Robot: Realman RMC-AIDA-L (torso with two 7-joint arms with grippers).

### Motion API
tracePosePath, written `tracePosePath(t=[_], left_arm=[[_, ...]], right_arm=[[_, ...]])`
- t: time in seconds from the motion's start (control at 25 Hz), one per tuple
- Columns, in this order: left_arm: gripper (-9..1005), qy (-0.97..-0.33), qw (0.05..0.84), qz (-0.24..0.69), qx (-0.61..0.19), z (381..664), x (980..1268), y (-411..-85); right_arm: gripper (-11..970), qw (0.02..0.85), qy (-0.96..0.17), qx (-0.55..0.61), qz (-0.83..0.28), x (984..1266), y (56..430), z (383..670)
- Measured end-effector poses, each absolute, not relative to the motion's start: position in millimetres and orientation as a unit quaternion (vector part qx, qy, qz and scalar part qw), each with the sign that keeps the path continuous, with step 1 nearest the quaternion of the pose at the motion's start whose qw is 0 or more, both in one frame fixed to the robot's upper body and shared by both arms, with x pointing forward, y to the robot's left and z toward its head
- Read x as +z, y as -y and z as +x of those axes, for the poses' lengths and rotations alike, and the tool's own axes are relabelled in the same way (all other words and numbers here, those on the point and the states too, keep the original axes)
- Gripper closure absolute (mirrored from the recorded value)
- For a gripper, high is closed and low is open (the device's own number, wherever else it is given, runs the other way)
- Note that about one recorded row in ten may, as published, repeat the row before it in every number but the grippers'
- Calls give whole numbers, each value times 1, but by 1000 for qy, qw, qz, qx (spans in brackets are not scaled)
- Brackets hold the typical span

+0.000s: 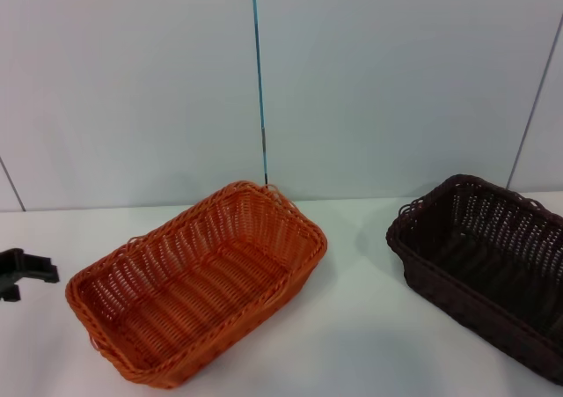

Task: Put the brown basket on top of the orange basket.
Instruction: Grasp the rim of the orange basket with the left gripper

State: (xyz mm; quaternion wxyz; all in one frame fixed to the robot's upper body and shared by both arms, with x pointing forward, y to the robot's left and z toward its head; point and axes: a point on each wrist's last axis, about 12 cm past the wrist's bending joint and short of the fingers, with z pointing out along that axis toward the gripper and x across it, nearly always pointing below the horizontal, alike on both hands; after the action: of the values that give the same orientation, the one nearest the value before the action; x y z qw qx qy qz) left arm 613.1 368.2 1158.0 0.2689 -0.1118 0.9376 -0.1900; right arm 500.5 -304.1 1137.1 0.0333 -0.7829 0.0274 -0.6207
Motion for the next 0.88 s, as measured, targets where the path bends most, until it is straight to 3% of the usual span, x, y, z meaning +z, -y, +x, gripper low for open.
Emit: tracePosePath(t=[0.36, 0.88], left_arm=[[340, -954, 208, -97, -191, 619, 1144, -341], [341, -952, 206, -91, -207, 623, 1128, -311]], right_arm=[[43, 33, -25, -623, -781, 1139, 305, 506], [42, 38, -18, -614, -788, 1137, 304, 515]])
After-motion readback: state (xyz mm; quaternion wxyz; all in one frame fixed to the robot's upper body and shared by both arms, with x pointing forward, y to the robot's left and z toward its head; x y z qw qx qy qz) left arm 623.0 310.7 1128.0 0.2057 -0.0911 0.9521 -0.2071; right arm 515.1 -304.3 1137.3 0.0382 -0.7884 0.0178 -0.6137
